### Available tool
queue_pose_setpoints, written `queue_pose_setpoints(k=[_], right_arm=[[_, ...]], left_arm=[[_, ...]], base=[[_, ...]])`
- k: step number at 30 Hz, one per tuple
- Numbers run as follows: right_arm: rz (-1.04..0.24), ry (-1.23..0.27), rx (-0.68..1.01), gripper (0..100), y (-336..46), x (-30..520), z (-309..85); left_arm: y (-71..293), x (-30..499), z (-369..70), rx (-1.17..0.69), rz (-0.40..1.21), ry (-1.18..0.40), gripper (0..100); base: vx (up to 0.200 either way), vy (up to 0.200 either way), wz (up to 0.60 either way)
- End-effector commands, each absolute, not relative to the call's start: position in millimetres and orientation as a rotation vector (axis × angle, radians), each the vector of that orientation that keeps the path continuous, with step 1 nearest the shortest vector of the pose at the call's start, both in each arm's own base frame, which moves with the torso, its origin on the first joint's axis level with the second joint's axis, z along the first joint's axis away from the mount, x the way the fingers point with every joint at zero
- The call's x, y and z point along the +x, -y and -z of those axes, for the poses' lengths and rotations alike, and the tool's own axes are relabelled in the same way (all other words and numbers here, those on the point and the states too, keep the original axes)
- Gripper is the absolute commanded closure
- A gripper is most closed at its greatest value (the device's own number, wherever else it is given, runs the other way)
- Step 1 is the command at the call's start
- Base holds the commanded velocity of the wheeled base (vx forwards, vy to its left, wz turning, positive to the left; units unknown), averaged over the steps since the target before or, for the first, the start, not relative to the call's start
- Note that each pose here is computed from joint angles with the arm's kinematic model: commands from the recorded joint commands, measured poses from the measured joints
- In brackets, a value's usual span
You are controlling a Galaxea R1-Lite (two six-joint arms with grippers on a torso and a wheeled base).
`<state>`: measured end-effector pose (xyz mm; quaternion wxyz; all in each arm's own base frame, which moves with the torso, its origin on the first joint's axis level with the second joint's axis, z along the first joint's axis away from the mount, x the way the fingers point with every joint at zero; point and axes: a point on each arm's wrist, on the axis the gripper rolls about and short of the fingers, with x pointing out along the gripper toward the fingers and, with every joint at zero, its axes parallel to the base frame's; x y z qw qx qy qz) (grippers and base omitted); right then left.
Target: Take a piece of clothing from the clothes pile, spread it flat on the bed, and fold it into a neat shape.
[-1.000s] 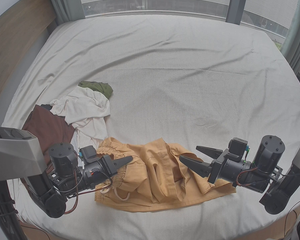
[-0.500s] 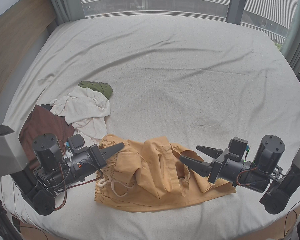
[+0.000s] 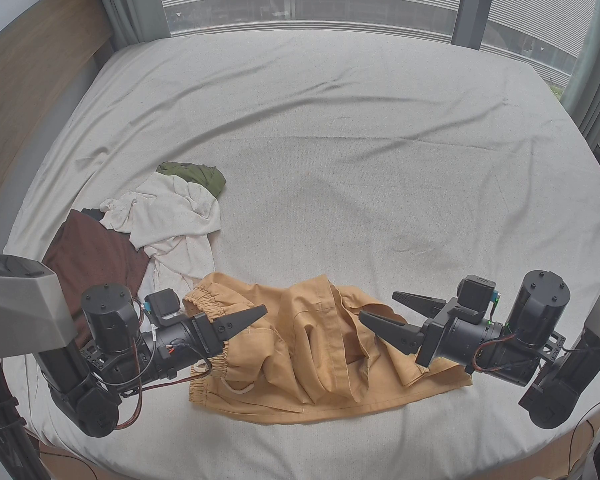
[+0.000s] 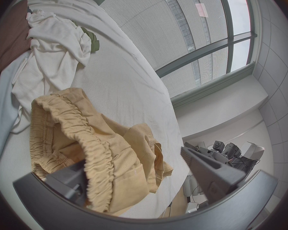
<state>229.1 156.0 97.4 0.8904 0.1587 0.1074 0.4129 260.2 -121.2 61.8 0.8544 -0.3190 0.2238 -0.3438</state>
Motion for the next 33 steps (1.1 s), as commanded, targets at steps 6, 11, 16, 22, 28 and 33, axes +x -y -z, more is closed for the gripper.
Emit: queue_pose_setpoints(k=[6,11,16,22,28,33], right_arm=[[-0.858,-0.224,0.329,0,-156,229,-97],[-0.858,-0.224,0.329,0,-156,229,-97],[-0.858,-0.228,0.329,0,-156,229,-96],[-0.857,-0.231,0.328,0,-156,229,-96],[-0.854,-0.268,0.324,0,-158,230,-86],[-0.858,-0.304,0.319,0,-161,231,-77]], left_arm=[[124,260,-57,-0.668,0.722,-0.488,0],[123,262,-54,-0.668,0.711,-0.490,0],[123,262,-56,-0.668,0.713,-0.486,100],[123,263,-56,-0.667,0.713,-0.483,100],[120,264,-61,-0.669,0.712,-0.459,100],[119,263,-67,-0.667,0.717,-0.434,100]], base=[[0.000,0.000,0.00],[0.000,0.000,0.00],[0.000,0.000,0.00],[0.000,0.000,0.00],[0.000,0.000,0.00],[0.000,0.000,0.00]])
